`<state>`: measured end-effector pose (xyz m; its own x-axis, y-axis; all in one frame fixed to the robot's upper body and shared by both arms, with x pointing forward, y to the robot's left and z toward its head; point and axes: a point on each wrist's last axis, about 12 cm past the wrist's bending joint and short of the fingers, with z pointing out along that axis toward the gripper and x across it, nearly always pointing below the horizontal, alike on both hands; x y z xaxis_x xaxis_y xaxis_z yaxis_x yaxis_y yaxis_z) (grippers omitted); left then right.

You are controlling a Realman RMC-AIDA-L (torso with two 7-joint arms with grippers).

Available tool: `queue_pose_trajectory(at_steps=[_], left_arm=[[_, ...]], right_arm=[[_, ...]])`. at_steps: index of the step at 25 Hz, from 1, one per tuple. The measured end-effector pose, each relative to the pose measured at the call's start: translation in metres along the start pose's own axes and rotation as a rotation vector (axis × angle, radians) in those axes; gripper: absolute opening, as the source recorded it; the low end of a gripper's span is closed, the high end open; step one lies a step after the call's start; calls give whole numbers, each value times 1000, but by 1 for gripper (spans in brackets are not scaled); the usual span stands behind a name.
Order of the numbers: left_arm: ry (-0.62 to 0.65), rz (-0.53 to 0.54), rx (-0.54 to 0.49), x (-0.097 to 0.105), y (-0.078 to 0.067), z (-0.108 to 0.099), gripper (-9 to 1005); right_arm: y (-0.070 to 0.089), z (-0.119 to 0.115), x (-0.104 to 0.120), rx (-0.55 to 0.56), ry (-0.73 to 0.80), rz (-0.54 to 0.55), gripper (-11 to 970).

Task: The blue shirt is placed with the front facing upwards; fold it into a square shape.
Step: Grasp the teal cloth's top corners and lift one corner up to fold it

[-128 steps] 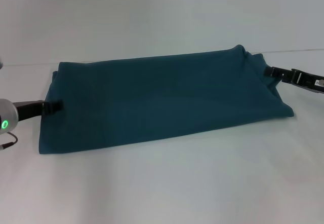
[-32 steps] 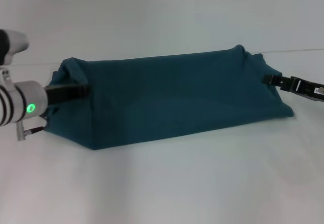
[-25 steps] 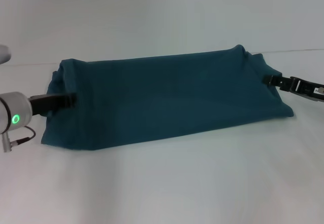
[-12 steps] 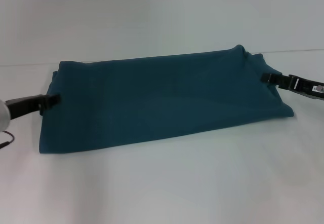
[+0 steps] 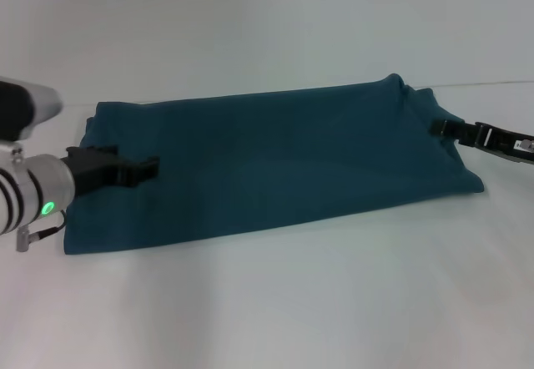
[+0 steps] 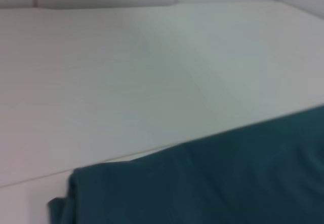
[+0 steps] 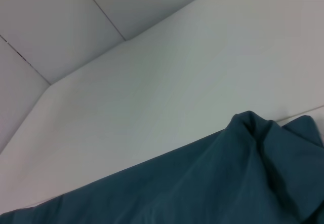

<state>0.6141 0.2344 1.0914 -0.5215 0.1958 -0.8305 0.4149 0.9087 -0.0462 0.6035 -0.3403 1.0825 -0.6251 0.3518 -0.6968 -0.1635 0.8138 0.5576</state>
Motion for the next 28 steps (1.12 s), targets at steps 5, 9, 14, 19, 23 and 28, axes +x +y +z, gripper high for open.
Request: queue_pose_trajectory(at_steps=[5, 9, 14, 19, 23, 28], left_arm=[[4, -77, -4, 1, 1, 1, 729], [25, -230, 30, 2, 18, -10, 731], [49, -359, 86, -2, 39, -27, 744], [84, -439, 107, -6, 63, -35, 750], [97, -489, 70, -1, 77, -36, 796], [110, -503, 27, 7, 83, -33, 825]], right_arm=[[-1, -1, 1, 2, 1, 7, 807], [-3, -3, 0, 4, 1, 9, 807], [-3, -3, -2, 4, 0, 8, 807], [-2, -3, -3, -1, 2, 7, 807], [0, -2, -3, -13, 6, 5, 807], [0, -3, -3, -19, 9, 6, 807]])
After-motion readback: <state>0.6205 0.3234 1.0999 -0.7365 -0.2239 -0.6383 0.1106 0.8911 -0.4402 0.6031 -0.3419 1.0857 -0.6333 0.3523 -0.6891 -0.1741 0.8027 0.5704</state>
